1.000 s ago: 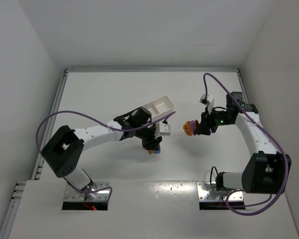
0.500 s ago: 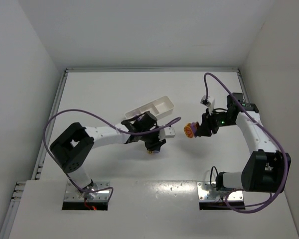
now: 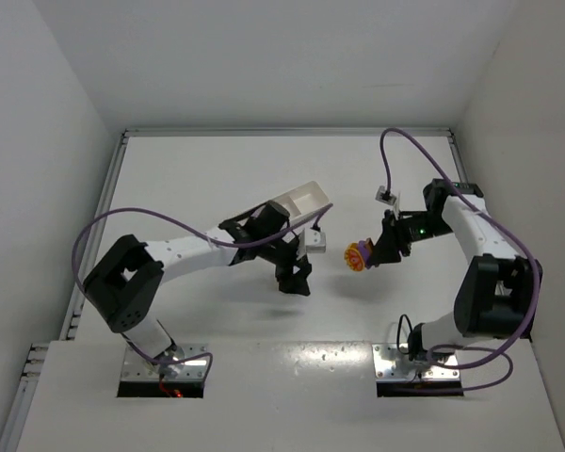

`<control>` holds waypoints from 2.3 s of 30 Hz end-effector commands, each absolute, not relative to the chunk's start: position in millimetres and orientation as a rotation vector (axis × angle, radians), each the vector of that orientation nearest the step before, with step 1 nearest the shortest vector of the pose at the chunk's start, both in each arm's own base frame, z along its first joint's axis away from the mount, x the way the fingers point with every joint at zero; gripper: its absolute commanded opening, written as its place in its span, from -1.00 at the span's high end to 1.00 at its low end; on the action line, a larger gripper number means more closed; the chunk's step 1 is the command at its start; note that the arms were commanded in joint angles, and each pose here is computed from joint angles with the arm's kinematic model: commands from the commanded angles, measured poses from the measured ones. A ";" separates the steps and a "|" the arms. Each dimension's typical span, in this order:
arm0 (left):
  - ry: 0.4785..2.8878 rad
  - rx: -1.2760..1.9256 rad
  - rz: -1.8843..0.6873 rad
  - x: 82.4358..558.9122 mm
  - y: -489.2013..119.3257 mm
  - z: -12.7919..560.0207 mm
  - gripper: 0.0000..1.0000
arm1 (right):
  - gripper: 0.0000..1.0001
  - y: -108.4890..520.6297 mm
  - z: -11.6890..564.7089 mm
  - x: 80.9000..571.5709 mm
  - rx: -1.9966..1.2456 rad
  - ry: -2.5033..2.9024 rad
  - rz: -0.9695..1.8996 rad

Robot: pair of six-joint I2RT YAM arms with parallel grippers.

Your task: Sort the legos into containers by color

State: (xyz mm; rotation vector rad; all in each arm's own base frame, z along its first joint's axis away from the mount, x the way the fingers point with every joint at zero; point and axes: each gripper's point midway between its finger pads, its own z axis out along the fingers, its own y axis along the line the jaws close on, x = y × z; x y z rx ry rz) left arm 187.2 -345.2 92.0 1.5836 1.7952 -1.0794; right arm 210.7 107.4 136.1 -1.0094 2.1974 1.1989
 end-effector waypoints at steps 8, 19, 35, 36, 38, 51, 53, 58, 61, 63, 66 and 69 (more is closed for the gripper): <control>1.483 1.517 -1.596 187.5 -363.9 212.0 -0.47 | 0.87 139.4 171.0 208.1 -1.118 1.909 1.358; 1.527 1.502 -1.615 201.6 -375.8 203.6 -0.47 | 0.87 159.8 189.6 216.1 -1.172 1.794 1.398; 1.530 1.496 -1.632 213.2 -386.5 204.3 0.19 | 0.87 171.9 182.4 210.5 -1.228 1.801 1.449; 1.530 1.496 -1.632 213.2 -386.5 204.3 0.26 | 0.87 172.9 185.6 212.5 -1.225 1.787 1.447; 1.530 1.496 -1.632 213.2 -386.5 204.3 0.50 | 0.87 172.9 185.7 212.5 -1.225 1.787 1.447; 1.674 1.466 -1.611 194.6 -366.2 168.8 1.00 | 0.87 136.9 212.0 258.6 -1.117 1.747 1.262; 1.676 1.466 -1.612 192.5 -364.5 168.7 1.00 | 0.87 128.7 213.2 265.5 -1.082 1.762 1.245; 1.719 1.406 -1.371 222.7 -362.0 173.0 1.00 | 0.87 111.3 207.9 267.2 -1.067 1.830 1.174; 1.825 1.241 -1.036 274.5 -356.4 180.5 1.00 | 0.87 97.2 204.1 271.5 -1.022 1.869 1.099; 1.833 1.162 -0.903 298.3 -352.5 193.6 1.00 | 0.87 86.0 198.2 282.8 -0.942 1.930 1.020; 1.859 1.055 -0.732 323.4 -339.1 202.7 1.00 | 0.87 75.2 201.6 294.8 -0.841 1.983 0.855; 1.866 0.980 -0.610 343.7 -329.7 213.5 1.00 | 0.87 69.4 207.6 296.3 -0.758 2.011 0.772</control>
